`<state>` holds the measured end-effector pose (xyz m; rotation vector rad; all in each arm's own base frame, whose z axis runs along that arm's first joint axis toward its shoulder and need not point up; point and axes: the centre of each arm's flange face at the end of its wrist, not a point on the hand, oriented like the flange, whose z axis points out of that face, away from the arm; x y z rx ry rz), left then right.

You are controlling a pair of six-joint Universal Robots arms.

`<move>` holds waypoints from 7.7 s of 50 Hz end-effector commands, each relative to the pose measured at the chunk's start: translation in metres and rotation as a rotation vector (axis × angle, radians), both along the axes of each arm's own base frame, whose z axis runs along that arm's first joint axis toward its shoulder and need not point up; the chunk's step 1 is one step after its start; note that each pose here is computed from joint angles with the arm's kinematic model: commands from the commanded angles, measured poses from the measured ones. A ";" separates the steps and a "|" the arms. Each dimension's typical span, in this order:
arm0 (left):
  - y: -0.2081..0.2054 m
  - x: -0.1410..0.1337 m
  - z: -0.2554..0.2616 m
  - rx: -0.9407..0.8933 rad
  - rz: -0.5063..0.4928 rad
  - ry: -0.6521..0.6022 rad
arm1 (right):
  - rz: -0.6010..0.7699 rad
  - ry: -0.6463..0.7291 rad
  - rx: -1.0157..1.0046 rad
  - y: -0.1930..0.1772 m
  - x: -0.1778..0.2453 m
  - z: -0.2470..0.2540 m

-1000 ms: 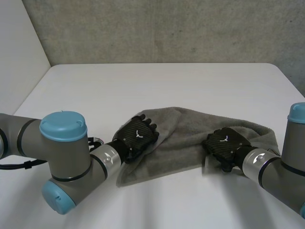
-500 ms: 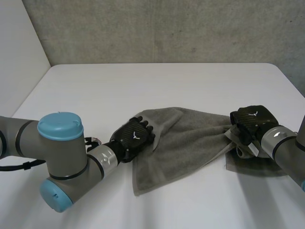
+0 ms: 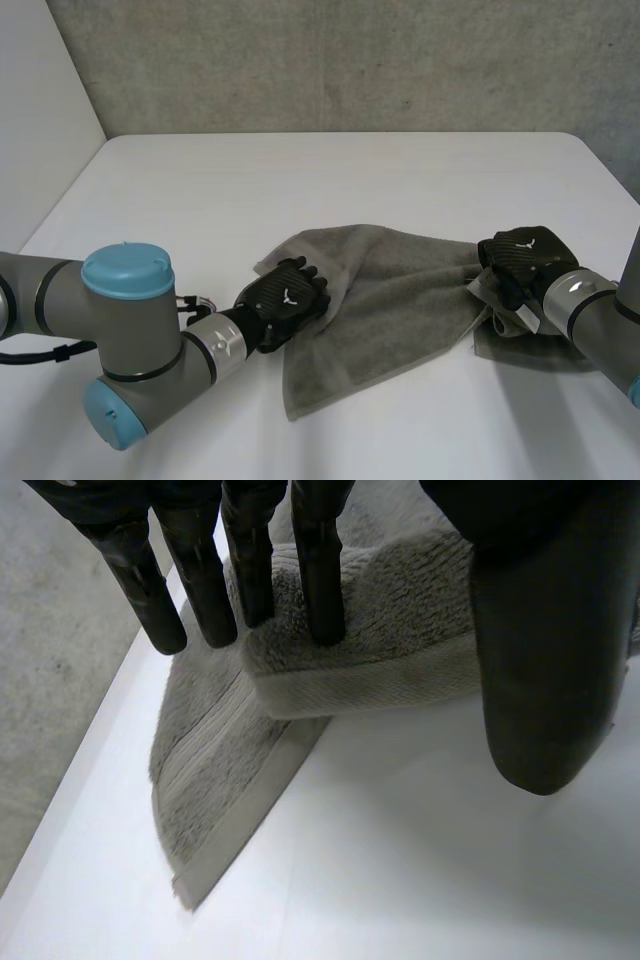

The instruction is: Fold the towel.

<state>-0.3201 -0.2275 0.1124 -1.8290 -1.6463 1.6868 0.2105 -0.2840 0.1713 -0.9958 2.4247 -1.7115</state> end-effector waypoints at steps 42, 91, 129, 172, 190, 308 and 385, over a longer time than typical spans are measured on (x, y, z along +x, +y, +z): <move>0.077 0.008 0.034 0.282 0.016 0.114 | 0.008 0.019 0.022 0.001 0.000 -0.009; 0.068 0.000 0.005 0.265 0.067 0.101 | 0.017 0.049 0.036 0.001 0.000 -0.017; -0.130 0.030 0.185 0.093 0.362 0.797 | 0.184 -0.150 -0.569 -0.081 0.046 0.182; -0.030 -0.001 0.090 0.527 0.278 0.725 | 0.317 -0.310 -0.236 0.061 0.075 0.131; -0.035 -0.028 0.070 0.693 0.364 0.924 | 0.345 -0.468 -0.410 0.119 0.053 0.203; -0.063 0.014 0.136 0.607 0.265 0.856 | 0.098 -0.050 -0.236 -0.006 0.032 0.070; 0.013 -0.048 0.033 0.082 0.068 0.258 | 0.142 -0.039 -0.167 -0.003 0.048 0.000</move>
